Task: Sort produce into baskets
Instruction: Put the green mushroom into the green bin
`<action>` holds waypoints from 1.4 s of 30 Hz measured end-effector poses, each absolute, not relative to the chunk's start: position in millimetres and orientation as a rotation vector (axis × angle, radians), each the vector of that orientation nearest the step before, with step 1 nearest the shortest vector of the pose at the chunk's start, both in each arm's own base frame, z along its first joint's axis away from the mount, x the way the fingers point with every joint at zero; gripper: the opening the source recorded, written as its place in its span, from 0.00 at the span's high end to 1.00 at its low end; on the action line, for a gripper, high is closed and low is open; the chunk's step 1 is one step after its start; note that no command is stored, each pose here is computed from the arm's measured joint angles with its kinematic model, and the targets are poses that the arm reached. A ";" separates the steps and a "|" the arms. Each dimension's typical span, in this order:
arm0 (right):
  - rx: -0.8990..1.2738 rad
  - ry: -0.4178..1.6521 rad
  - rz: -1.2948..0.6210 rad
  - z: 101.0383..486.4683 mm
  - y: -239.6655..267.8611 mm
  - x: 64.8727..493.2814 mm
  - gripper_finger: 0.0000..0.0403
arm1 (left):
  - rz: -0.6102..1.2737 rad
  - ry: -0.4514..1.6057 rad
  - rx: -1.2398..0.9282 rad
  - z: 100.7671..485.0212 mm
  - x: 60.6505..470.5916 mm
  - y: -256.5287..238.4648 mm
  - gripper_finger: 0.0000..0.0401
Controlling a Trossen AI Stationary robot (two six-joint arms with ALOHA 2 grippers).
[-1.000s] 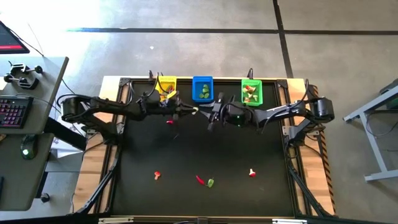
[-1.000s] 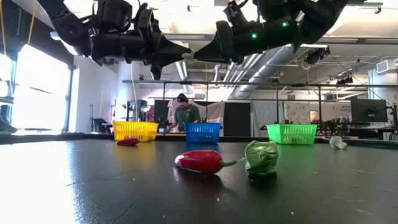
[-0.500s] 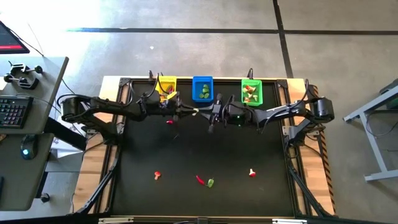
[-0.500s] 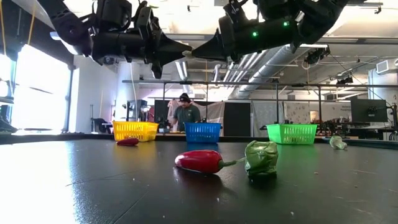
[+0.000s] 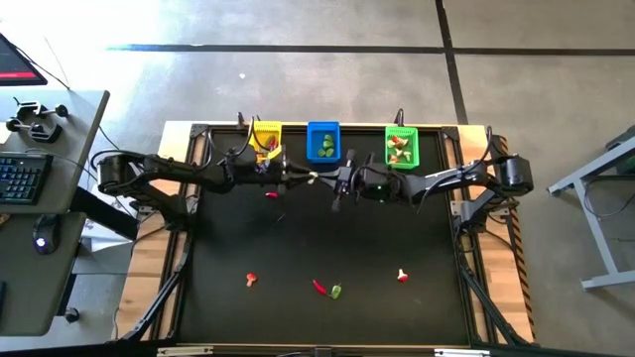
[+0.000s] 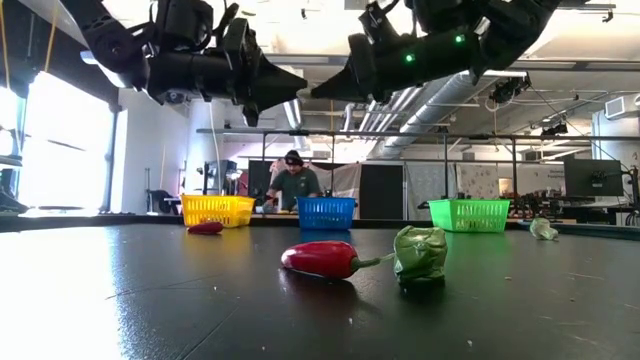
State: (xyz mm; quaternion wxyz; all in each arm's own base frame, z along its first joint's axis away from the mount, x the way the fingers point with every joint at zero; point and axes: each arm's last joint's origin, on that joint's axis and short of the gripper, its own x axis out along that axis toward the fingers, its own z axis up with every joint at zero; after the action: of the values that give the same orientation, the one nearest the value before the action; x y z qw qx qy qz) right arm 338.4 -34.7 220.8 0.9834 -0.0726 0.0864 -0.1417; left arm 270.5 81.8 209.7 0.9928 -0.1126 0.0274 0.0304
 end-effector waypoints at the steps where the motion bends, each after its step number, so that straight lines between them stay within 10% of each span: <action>1: -0.144 0.185 -0.301 219.9 -35.1 338.1 1.00 | 0.069 0.056 -0.214 209.6 270.5 82.1 0.83; 23: 0.066 0.812 -0.992 241.7 -93.5 213.9 1.00 | 0.166 0.147 -0.170 180.6 251.3 86.9 0.63; 42: 0.318 1.117 -0.972 182.5 -184.6 186.9 0.99 | 0.166 0.150 -0.183 180.2 251.3 86.8 0.63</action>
State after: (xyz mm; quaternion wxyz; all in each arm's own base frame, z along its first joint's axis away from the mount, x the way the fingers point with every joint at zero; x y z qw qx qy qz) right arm 186.9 -184.6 182.5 0.7267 0.1441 0.5067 -0.4409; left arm 251.3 86.8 180.2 0.9896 -0.0910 0.0749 0.0830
